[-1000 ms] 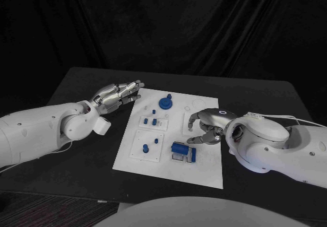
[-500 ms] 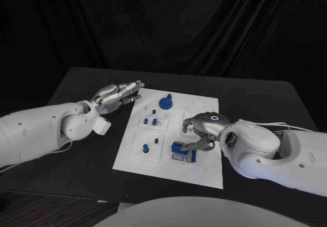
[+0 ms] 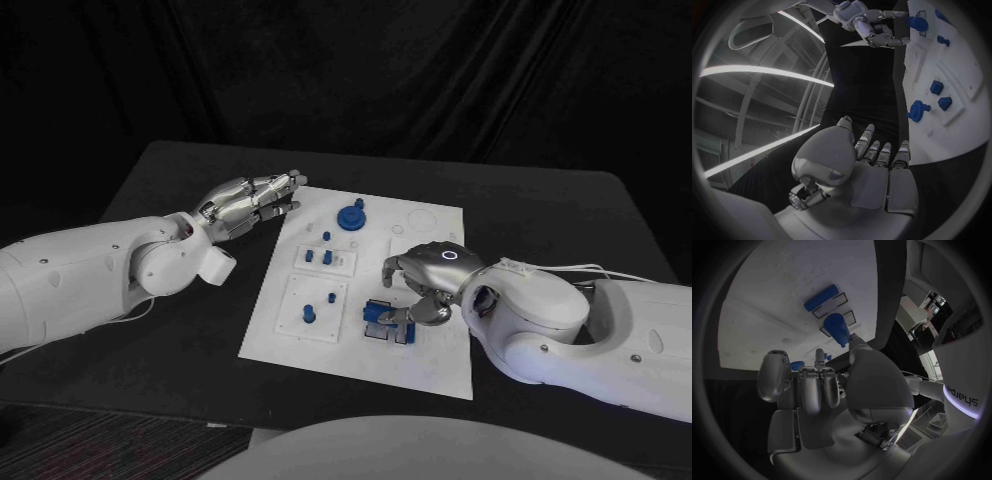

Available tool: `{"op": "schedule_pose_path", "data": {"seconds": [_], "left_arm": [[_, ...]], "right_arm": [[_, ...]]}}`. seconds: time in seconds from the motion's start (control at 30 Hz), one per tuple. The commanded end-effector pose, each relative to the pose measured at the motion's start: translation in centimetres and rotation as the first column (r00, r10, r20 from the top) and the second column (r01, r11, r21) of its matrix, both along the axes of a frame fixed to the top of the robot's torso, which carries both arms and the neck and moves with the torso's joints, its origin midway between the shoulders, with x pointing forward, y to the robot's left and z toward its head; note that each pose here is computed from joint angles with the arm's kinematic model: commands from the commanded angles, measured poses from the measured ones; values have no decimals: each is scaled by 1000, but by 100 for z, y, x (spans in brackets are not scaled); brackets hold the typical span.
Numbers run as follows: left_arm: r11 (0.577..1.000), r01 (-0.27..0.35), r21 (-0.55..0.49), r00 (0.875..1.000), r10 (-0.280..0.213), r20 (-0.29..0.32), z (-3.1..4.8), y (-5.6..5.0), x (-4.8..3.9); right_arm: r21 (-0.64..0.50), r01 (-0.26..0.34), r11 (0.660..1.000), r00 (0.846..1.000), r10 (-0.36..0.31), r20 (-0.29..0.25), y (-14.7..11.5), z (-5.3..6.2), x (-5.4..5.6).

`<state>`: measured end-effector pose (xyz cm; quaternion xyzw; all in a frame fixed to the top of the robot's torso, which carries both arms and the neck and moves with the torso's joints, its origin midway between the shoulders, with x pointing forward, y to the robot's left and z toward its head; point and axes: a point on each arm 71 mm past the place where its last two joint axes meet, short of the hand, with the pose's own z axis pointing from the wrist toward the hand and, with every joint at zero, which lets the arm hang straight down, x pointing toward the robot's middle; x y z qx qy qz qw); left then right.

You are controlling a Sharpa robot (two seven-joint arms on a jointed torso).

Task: Assemble the parts on the task board

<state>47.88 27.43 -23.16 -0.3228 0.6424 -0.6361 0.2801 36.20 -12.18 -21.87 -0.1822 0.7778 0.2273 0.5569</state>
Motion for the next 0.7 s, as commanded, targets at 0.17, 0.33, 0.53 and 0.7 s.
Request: {"op": "schedule_pose_path", "data": {"seconds": [0.17,0.33,0.53,0.7], "left_arm": [[1000,8,-20,1000,-8,2,6,-11,-5],[1000,7,-20,1000,-7,2,5,-5,-5],[1000,6,-19,1000,-6,3,4,1,0],[1000,6,-19,1000,-6,3,4,0,3]], "right_arm": [[-40,-35,999,999,34,-33,43,-114,-52],[-44,-52,998,998,50,-46,73,-150,-72],[-47,-70,996,996,67,-54,101,-166,-86],[-39,-76,996,996,74,-52,107,-164,-89]]}}
